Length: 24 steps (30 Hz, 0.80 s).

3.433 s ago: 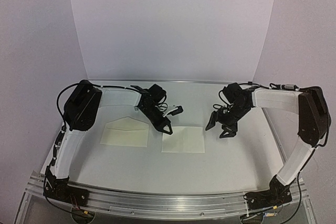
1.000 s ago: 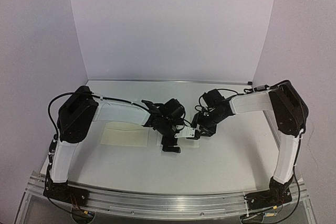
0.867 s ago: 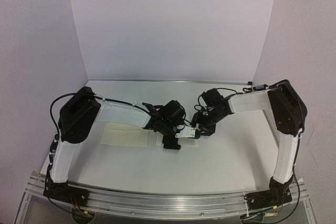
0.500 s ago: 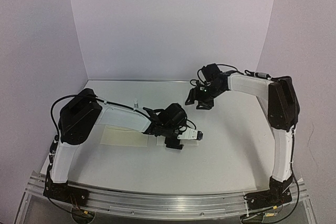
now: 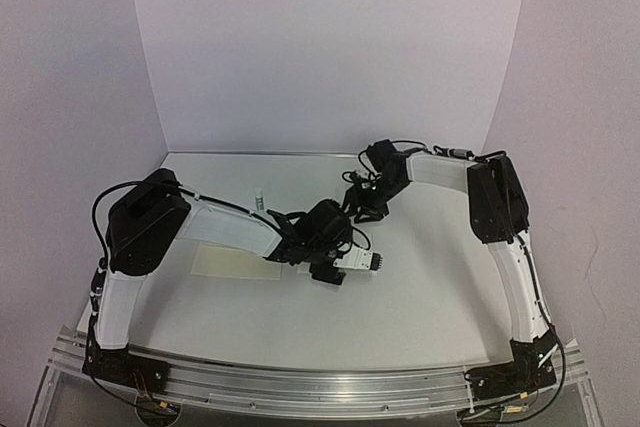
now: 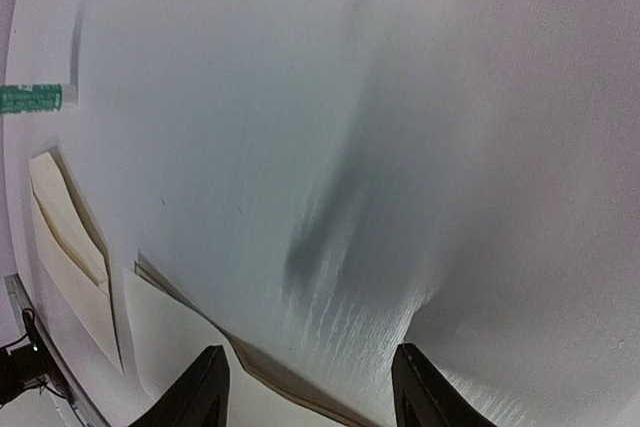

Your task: Place the letter into the envelope and seal it

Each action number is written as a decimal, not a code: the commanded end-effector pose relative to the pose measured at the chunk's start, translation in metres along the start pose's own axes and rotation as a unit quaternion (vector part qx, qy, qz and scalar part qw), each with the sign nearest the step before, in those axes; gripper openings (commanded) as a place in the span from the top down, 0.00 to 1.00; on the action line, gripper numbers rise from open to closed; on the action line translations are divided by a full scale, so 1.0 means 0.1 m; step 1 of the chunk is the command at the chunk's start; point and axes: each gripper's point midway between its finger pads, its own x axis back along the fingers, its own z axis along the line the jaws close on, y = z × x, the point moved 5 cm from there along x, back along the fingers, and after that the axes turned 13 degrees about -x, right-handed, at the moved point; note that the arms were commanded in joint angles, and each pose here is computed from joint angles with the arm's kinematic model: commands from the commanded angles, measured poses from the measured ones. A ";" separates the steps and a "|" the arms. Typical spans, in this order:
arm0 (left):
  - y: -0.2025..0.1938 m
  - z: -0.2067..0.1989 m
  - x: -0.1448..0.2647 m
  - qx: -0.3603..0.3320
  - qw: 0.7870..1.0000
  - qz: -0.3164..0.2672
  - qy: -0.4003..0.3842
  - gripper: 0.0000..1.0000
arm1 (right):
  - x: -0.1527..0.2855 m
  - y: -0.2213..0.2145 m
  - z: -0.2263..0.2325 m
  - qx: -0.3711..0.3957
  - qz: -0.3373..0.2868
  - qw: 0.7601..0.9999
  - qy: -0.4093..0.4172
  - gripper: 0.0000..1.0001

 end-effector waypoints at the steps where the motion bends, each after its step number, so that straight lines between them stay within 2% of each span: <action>1: -0.23 -0.31 -0.02 -0.061 0.996 0.056 -0.039 0.14 | -0.14 -0.48 -0.17 -0.001 0.097 0.995 -0.013 0.47; 8: -0.28 -0.27 0.03 -0.120 0.991 0.060 0.016 0.16 | -0.11 -0.81 -0.25 -0.015 0.159 0.987 0.012 0.49; 13: -0.21 -0.16 0.12 -0.150 0.986 0.039 0.059 0.31 | -0.07 -0.83 -0.20 -0.017 0.165 0.986 0.027 0.48; 16: -0.16 -0.06 0.18 -0.150 0.985 0.028 0.078 0.44 | -0.02 -0.83 -0.16 -0.016 0.163 0.986 0.033 0.48; 24: -0.10 0.11 0.37 -0.134 0.986 0.013 0.103 0.96 | 0.12 -0.81 -0.09 -0.021 0.156 0.987 0.045 0.48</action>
